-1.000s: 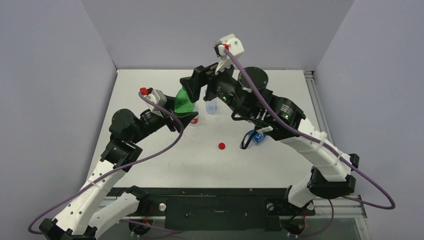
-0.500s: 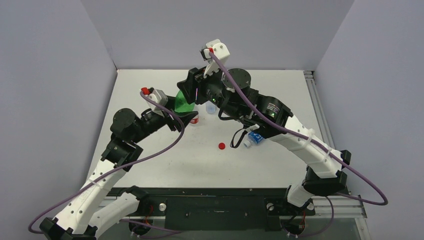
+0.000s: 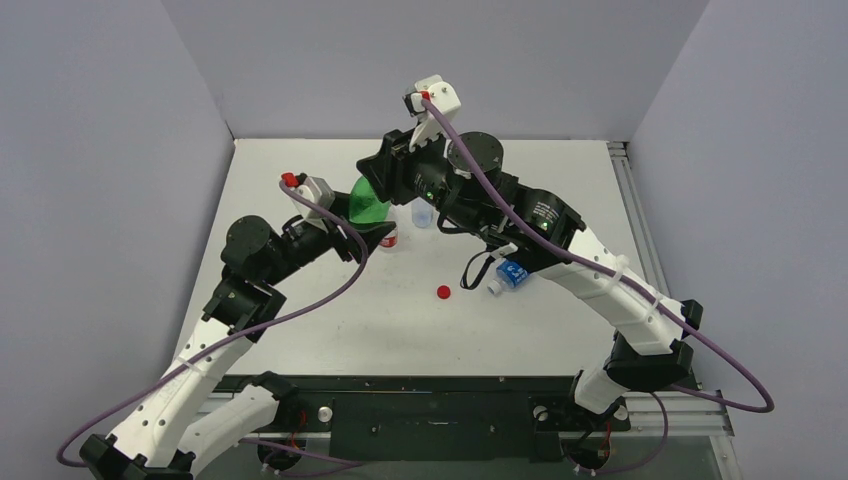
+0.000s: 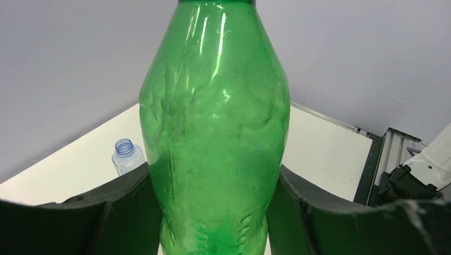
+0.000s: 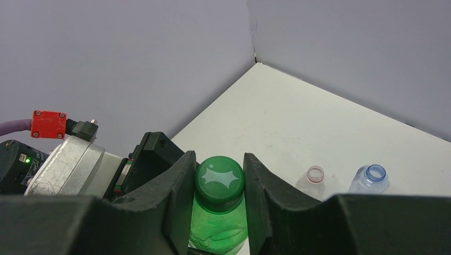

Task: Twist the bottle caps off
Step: Unscrew the bottle cap from the plastic bottle.

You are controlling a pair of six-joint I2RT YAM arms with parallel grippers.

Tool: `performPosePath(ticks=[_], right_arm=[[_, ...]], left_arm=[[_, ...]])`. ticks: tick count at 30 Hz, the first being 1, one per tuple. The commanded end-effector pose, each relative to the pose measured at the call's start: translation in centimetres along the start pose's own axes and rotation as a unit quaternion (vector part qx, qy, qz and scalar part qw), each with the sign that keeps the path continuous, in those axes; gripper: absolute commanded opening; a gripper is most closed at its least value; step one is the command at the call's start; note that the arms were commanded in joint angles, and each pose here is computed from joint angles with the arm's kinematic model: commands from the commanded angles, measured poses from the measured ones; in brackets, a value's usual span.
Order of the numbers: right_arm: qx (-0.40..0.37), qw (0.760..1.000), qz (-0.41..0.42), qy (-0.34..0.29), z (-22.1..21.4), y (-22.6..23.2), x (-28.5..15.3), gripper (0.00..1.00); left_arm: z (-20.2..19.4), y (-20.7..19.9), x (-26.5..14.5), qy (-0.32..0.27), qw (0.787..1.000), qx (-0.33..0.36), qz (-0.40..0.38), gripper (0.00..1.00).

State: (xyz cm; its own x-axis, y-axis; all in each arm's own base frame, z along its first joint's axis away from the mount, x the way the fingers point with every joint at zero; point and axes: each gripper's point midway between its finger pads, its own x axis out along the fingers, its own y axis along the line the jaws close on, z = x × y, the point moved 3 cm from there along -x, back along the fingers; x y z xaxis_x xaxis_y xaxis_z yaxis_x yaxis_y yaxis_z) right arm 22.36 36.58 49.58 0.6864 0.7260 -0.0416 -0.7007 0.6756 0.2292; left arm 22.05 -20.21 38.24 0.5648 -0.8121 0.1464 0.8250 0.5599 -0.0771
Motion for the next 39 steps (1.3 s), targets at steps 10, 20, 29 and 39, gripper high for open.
performPosePath(ticks=[10, 20, 29, 39], right_arm=[[0.015, 1.000, 0.013, -0.013, 0.4, 0.2, 0.9, 0.31], [-0.013, 0.987, 0.157, -0.021, 0.8, 1.9, -2.2, 0.00], [-0.032, 0.909, 0.411, -0.064, 2.4, 5.6, -10.1, 0.00], [-0.014, 0.886, 0.456, -0.086, 3.4, 4.3, -11.8, 0.01]], left_arm=[[1.2, -1.4, 0.0, -0.020, 0.999, 0.007, -0.038, 0.00], [2.9, -4.3, -0.6, -0.034, 0.992, -0.040, -0.115, 0.00], [4.8, -8.8, -2.3, -0.015, 0.964, -0.088, -0.251, 0.00], [4.6, -10.2, -3.2, 0.005, 0.949, -0.087, -0.304, 0.00]])
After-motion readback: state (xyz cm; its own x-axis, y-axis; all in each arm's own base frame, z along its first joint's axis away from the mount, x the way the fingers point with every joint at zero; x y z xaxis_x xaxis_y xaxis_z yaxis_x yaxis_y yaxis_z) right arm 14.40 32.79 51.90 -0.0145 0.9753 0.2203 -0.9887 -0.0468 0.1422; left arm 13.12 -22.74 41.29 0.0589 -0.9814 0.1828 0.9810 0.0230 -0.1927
